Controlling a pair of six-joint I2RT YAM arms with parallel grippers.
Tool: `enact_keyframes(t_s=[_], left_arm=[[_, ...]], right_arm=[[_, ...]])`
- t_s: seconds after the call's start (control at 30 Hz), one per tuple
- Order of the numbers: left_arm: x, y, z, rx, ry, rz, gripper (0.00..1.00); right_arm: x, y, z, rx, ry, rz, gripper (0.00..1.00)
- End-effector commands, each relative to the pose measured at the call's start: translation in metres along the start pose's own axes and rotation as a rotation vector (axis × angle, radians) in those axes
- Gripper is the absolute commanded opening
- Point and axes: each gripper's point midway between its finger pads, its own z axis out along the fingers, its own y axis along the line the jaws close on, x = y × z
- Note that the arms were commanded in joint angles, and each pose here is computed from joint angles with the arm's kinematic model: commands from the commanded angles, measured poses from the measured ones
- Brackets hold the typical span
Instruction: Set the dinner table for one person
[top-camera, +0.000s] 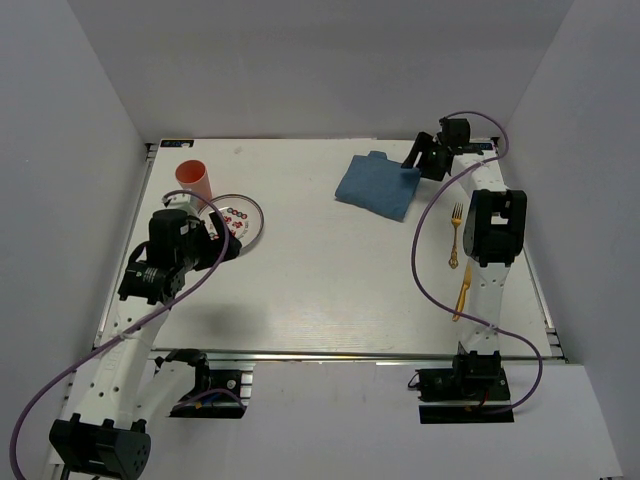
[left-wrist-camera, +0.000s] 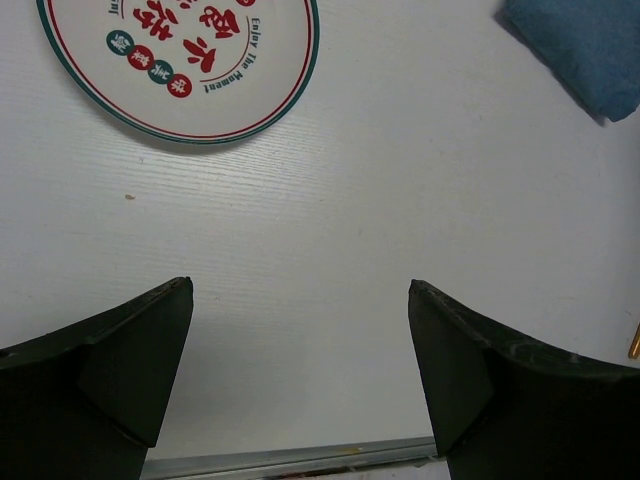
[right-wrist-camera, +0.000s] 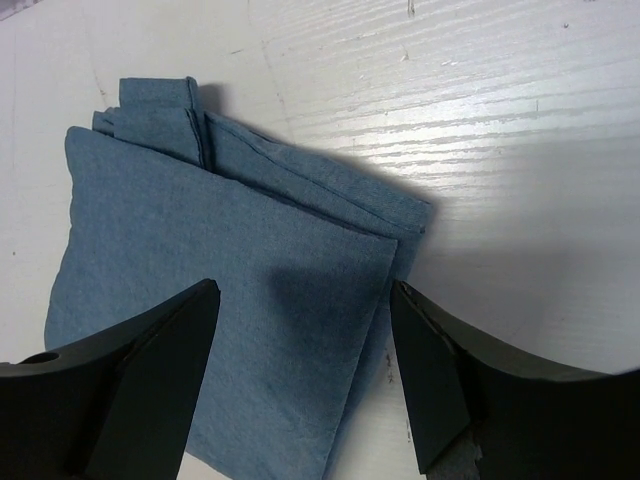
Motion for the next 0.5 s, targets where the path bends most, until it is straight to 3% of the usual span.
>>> enact_keyframes(t_s=[0.0,0.23,0.4,0.43,0.47], left_arm=[[0.0005,-0.0048,0.0012,0.029,0.004,0.017,0.98],[-0.0001,-0.0050,0.0010,0.029,0.003,0.019,0.98],[0.0004,-0.0046,0.0012,0.027,0.003,0.017,0.98],[0.0005,-0.0048,0.0012,0.029,0.004,0.017,0.98],[0.0000,-0.0048,0.0013,0.027,0.003,0.017,0.98]], right_arm=[[-0.0120,0.0073,-0.0015,-0.029,-0.035,-0.011,0.74],[-0.0078,0.0142,0.0066,-0.071,-0.008,0.000,0.62],[-0.0077,0.0111,0.0071,-0.053,-0.012,0.012,0.58],[-0.0090,0.0130,0.0062,-0.062,-0.018,0.009,0.43],[-0.0119,0.0152,0.0046,-0.068,-0.026,0.006,0.34]])
